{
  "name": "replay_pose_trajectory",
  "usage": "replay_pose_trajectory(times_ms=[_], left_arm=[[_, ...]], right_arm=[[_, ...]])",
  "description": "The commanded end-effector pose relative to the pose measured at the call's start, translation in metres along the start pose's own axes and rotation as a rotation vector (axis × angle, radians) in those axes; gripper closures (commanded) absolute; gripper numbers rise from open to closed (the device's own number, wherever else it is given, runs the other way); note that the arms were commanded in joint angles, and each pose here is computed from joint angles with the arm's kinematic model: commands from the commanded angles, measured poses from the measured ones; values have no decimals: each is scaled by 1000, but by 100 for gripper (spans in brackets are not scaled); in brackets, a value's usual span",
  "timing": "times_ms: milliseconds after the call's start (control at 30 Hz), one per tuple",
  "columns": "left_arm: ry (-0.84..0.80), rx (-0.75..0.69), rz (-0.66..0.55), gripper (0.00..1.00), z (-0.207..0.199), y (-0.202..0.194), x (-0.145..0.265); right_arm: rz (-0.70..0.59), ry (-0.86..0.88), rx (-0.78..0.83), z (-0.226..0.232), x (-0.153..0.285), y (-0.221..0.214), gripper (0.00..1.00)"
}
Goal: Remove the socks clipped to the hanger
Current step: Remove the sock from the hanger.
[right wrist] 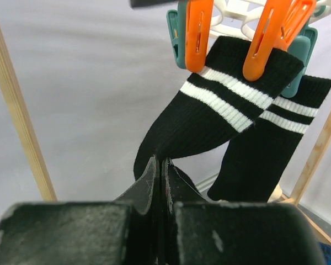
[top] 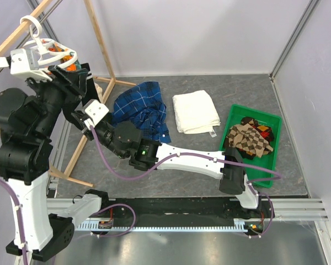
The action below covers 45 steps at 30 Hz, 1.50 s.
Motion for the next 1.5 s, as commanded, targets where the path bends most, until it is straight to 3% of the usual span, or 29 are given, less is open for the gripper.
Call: replay_pose_trajectory(times_ms=[0, 700, 900, 1100, 1200, 1267, 1400, 1467], left_arm=[[70, -22, -5, 47, 8, -3, -10], [298, -222, 27, 54, 39, -21, -48], [297, -260, 31, 69, 41, -22, -52], [273, -260, 29, 91, 39, -22, -54], [261, -255, 29, 95, 37, -21, -53], [244, -236, 18, 92, 34, -19, -48], [219, -198, -4, 54, 30, -14, -38], [196, -170, -7, 50, 27, -11, -30]], right_arm=[[-63, -12, 4, -4, 2, 19, 100], [-65, 18, -18, 8, 3, 14, 100], [-67, 32, -21, 10, 2, 12, 100], [-70, 28, -23, 11, 3, 13, 100], [-71, 26, -22, 10, 3, 13, 100], [-70, 12, -21, 8, 3, 13, 100], [-56, -19, 22, 5, 2, 10, 100], [-47, -28, 88, 2, 2, 11, 100]])
Point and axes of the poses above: each gripper's point midway between its finger pads, its own x axis back along the fingers, its own z axis along the line the jaws close on, y = z × x, the point moved 9 cm from there along x, back along the fingers
